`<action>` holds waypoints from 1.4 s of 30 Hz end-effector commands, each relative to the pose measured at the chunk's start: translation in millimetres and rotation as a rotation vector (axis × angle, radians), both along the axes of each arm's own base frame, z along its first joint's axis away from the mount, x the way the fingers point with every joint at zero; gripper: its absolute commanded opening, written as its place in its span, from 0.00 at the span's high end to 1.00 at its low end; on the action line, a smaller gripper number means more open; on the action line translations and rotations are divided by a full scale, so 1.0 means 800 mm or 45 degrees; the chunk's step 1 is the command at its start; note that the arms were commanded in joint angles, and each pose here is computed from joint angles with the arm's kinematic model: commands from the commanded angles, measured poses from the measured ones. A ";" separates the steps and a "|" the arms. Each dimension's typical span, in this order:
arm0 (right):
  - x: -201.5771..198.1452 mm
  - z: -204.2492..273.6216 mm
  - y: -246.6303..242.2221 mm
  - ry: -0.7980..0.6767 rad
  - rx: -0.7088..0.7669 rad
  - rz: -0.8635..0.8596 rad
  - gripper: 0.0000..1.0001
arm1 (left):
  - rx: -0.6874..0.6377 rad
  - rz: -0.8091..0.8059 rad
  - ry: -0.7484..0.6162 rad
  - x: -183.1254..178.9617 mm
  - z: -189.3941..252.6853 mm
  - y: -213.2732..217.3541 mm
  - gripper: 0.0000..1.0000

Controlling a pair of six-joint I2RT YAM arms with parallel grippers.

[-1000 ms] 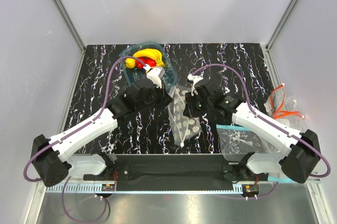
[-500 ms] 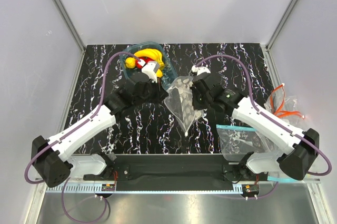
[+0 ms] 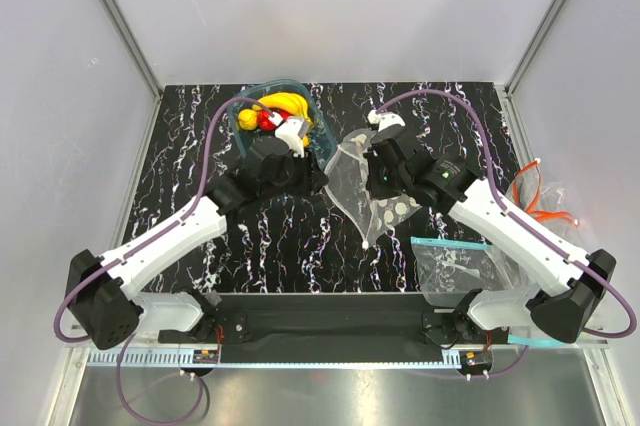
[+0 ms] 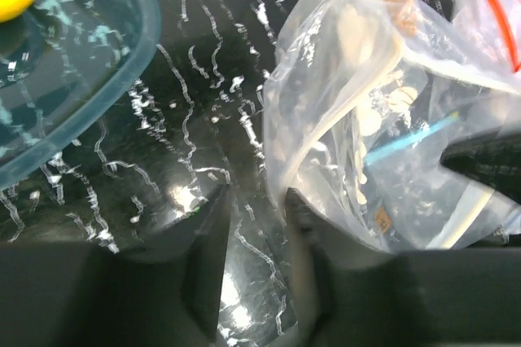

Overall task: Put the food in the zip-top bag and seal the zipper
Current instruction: Open the zipper of the food storage bag at the center of the board.

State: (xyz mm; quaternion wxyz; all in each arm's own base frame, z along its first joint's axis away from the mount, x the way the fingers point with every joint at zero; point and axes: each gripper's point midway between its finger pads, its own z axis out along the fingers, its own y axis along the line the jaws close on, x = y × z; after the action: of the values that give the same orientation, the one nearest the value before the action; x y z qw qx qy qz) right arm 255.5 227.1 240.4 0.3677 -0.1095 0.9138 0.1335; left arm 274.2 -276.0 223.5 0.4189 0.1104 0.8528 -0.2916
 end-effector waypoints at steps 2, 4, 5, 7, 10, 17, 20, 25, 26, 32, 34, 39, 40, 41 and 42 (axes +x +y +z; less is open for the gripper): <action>-0.004 0.029 0.027 -0.042 0.120 0.108 1.00 | -0.156 -0.052 -0.075 0.009 0.021 -0.027 0.54; -0.004 0.025 0.033 -0.027 0.127 0.134 1.00 | -0.186 -0.084 -0.058 0.009 0.017 -0.038 0.49; -0.004 0.023 0.035 -0.022 0.129 0.140 1.00 | -0.191 -0.092 -0.053 0.010 0.017 -0.041 0.48; -0.004 0.023 0.040 -0.025 0.148 0.158 1.00 | -0.183 -0.105 -0.026 0.011 0.007 -0.048 0.47; -0.008 0.031 0.047 -0.044 0.196 0.197 1.00 | -0.175 -0.114 0.003 0.012 -0.010 -0.055 0.47; -0.006 0.048 0.024 -0.099 0.151 0.135 1.00 | -0.068 -0.033 0.036 0.019 -0.052 -0.038 0.71; -0.003 0.051 0.003 -0.130 0.097 0.052 1.00 | 0.002 0.020 0.041 0.024 -0.068 -0.026 0.79; -0.005 0.053 -0.025 -0.163 0.058 -0.055 1.00 | 0.232 0.247 0.010 0.050 -0.083 0.031 0.87; -0.006 0.054 -0.029 -0.167 0.056 -0.068 1.00 | 0.252 0.266 -0.002 0.053 -0.081 0.040 0.88; -0.007 0.051 -0.051 -0.184 0.001 -0.142 1.00 | 0.258 0.306 -0.035 0.057 -0.066 0.055 0.87; -0.007 0.050 -0.044 -0.171 0.007 -0.115 1.00 | 0.191 0.239 -0.035 0.052 -0.056 0.041 0.78; 0.005 0.030 -0.022 -0.123 -0.033 -0.061 1.00 | -0.068 -0.029 -0.073 0.022 -0.009 -0.007 0.33; 0.009 0.024 -0.022 -0.113 -0.059 -0.071 1.00 | -0.090 -0.053 -0.085 0.020 0.001 -0.011 0.24; 0.014 0.010 -0.022 -0.085 -0.109 -0.079 1.00 | -0.091 -0.069 -0.080 0.017 0.005 -0.011 0.21; 0.020 0.006 -0.025 -0.089 -0.144 -0.103 1.00 | -0.096 -0.103 -0.069 0.012 0.008 -0.014 0.17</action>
State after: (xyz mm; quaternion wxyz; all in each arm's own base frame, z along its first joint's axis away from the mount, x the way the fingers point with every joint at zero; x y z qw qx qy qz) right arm 256.7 211.2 250.8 0.3930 -0.0994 0.9080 0.1060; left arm 292.0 -268.7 186.1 0.4156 0.1033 0.8629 -0.2683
